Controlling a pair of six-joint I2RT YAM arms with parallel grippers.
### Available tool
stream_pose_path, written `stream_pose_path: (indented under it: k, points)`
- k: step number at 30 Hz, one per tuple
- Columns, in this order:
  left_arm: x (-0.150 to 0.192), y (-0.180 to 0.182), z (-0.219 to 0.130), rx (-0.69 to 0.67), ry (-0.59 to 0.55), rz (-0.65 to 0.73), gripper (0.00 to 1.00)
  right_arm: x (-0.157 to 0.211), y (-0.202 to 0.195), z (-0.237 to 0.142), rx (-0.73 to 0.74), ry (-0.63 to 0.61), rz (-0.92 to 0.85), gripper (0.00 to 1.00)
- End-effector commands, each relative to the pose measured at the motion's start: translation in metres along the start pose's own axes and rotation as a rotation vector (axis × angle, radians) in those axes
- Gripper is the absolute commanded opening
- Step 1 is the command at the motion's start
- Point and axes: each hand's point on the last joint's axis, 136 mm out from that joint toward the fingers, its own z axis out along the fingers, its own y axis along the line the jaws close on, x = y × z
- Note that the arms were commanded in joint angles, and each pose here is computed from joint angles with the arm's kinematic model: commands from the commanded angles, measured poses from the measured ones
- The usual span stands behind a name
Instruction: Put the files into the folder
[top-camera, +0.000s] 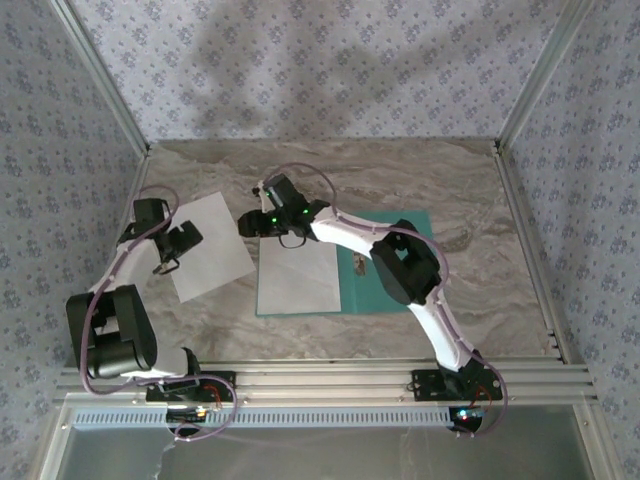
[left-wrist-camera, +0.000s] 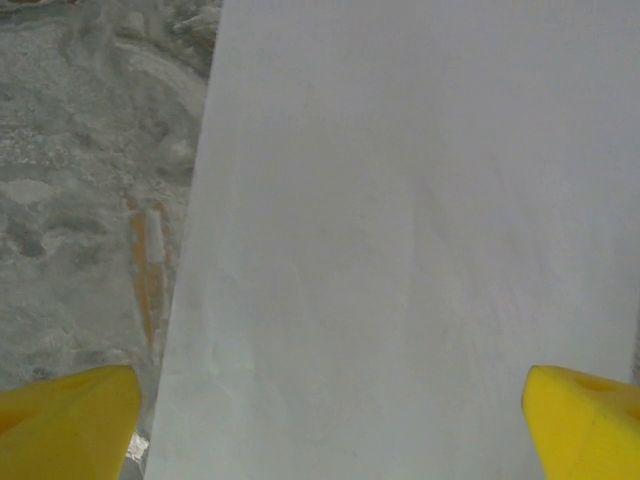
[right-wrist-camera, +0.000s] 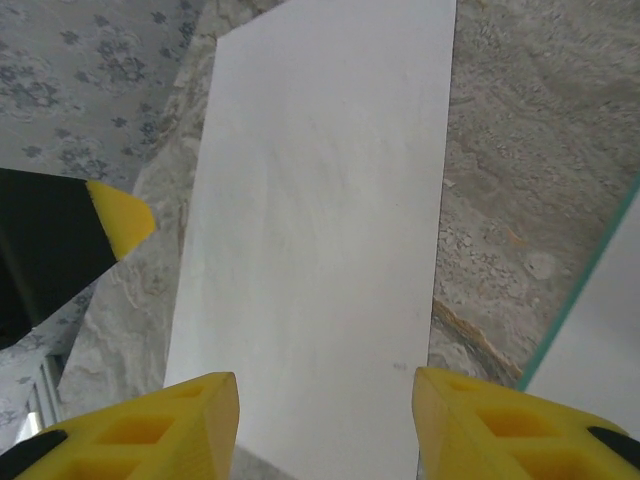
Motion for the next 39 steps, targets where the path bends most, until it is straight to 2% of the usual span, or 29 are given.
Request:
stream_pose_path:
  k: [1, 14, 25, 39]
  points:
    - [-0.009, 0.001, 0.006, 0.014, -0.005, -0.001, 1.0, 0.006, -0.007, 0.02, 0.034, 0.028, 0.005, 0.5]
    - [0.004, 0.009, 0.029, 0.004, 0.071, 0.004, 1.0, 0.021, -0.007, 0.07, 0.021, 0.079, 0.003, 0.51]
    - [0.011, 0.015, 0.043, -0.018, 0.119, 0.008, 0.99, 0.031, -0.015, 0.08, 0.024, 0.1, 0.013, 0.5]
    - [0.013, -0.003, 0.043, 0.099, 0.141, -0.021, 0.99, 0.044, -0.017, 0.084, 0.017, 0.126, 0.069, 0.5]
